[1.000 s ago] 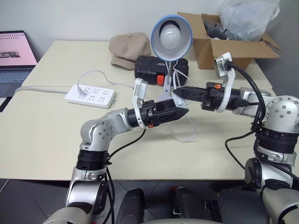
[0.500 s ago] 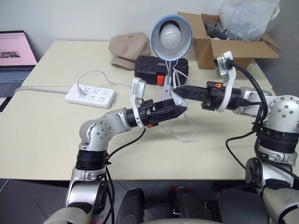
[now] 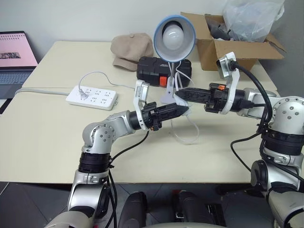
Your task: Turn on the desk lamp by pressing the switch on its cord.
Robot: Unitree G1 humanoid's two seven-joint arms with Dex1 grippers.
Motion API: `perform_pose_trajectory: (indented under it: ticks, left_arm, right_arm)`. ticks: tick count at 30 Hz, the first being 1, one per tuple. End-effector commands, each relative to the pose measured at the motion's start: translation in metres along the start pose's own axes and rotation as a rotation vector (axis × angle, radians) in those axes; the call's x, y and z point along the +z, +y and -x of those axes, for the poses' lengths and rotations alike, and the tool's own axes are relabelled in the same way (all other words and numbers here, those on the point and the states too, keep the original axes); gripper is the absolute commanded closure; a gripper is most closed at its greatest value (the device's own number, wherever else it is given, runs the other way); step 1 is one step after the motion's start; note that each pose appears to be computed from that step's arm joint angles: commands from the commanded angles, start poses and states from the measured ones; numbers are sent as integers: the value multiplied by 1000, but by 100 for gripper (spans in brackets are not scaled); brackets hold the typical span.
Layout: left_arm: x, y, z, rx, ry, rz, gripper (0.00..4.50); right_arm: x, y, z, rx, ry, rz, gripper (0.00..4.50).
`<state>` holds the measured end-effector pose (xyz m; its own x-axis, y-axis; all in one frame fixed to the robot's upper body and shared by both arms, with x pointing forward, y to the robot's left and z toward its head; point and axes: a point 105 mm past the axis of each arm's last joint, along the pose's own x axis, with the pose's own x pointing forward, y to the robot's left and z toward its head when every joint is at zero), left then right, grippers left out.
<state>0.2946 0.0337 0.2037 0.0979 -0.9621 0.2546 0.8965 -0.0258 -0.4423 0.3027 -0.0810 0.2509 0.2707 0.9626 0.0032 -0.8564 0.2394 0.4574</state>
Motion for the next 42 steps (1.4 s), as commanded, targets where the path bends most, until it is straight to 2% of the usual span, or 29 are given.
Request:
perform_pose_trajectory:
  ticks: [1, 11, 13, 21, 24, 27, 30, 32, 34, 36, 42]
  left_arm:
    - [5, -6, -2, -28, -17, -28, 400]
    - [6, -7, 0, -28, -28, -13, 402]
    - [6, -5, 0, -16, -23, -21, 332]
    - [3, -8, 5, -30, 2, -22, 192]
    - [-2, -9, 13, -11, 51, -60, 141]
    - [-10, -8, 22, 29, 134, -162, 81]
    - [-15, -4, 35, 104, 253, -382, 23]
    - [-16, -2, 42, 132, 328, -526, 0]
    - [-16, -1, 52, 158, 416, -702, 0]
    - [-13, -3, 57, 170, 447, -780, 0]
    - [-11, -14, 68, 168, 476, -797, 0]
  right_arm:
    - [10, 8, 1, 18, -17, 47, 412]
    - [10, 8, 0, 24, -16, 46, 412]
    - [10, 7, 0, 24, -16, 44, 412]
    - [11, 5, 0, 20, -27, 36, 412]
    - [13, 3, 1, 3, -45, 17, 412]
    - [14, -1, 3, -19, -73, -15, 412]
    - [10, -9, 9, -77, -97, -66, 412]
    - [4, -16, 13, -124, -104, -93, 412]
    - [-3, -30, 18, -210, -113, -122, 412]
    - [-10, -40, 21, -276, -114, -143, 412]
    - [-37, -81, 25, -491, -62, -152, 412]
